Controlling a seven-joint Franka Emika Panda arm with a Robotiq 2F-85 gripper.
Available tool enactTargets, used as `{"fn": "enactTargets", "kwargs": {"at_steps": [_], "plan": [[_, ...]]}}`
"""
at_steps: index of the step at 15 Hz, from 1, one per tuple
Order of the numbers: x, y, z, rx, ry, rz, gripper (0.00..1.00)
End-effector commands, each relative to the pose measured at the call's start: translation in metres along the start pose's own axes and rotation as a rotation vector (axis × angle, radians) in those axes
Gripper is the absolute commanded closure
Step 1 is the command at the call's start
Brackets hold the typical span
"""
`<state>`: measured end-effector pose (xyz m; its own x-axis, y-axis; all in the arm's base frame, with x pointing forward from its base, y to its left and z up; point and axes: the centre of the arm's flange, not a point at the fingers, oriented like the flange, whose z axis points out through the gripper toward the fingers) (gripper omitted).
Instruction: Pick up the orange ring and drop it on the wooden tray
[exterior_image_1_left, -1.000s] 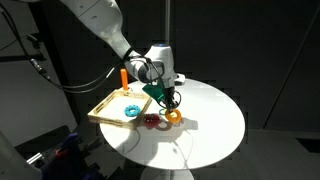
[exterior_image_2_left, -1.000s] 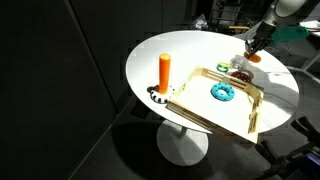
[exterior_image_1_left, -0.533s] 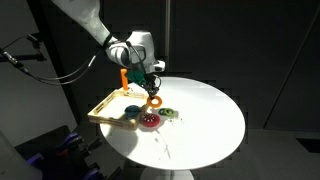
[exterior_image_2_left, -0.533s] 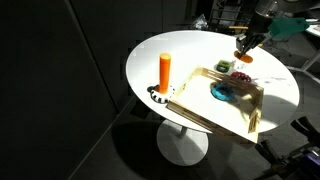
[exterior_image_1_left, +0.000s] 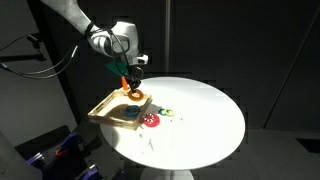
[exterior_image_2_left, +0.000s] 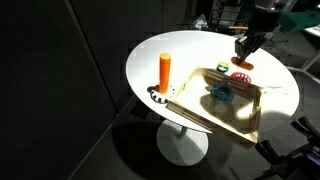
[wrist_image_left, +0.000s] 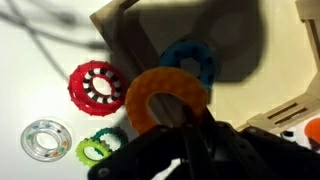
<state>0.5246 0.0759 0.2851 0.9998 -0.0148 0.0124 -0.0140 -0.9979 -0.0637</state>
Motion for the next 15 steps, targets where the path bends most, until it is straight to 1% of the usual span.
{"fn": "enactTargets", "kwargs": {"at_steps": [1, 2, 3, 4, 6, 7, 10, 11, 13, 14, 15], "plan": [[-0.024, -0.020, -0.012, -0.014, -0.037, -0.030, 0.65], [-0.027, -0.023, -0.014, -0.021, -0.047, -0.045, 0.65], [-0.030, -0.026, -0.014, -0.031, -0.060, -0.054, 0.58], [-0.032, -0.026, -0.017, -0.043, -0.072, -0.063, 0.51], [-0.035, -0.024, -0.022, -0.072, -0.106, -0.081, 0.34], [-0.036, -0.021, -0.025, -0.085, -0.123, -0.084, 0.27], [-0.040, -0.013, -0.034, -0.108, -0.195, -0.095, 0.03], [-0.041, -0.010, -0.039, -0.117, -0.217, -0.092, 0.00], [-0.045, -0.005, -0.045, -0.127, -0.239, -0.082, 0.00], [-0.044, -0.011, -0.028, -0.105, -0.226, -0.091, 0.00], [-0.044, -0.010, -0.030, -0.106, -0.228, -0.090, 0.00]]}}
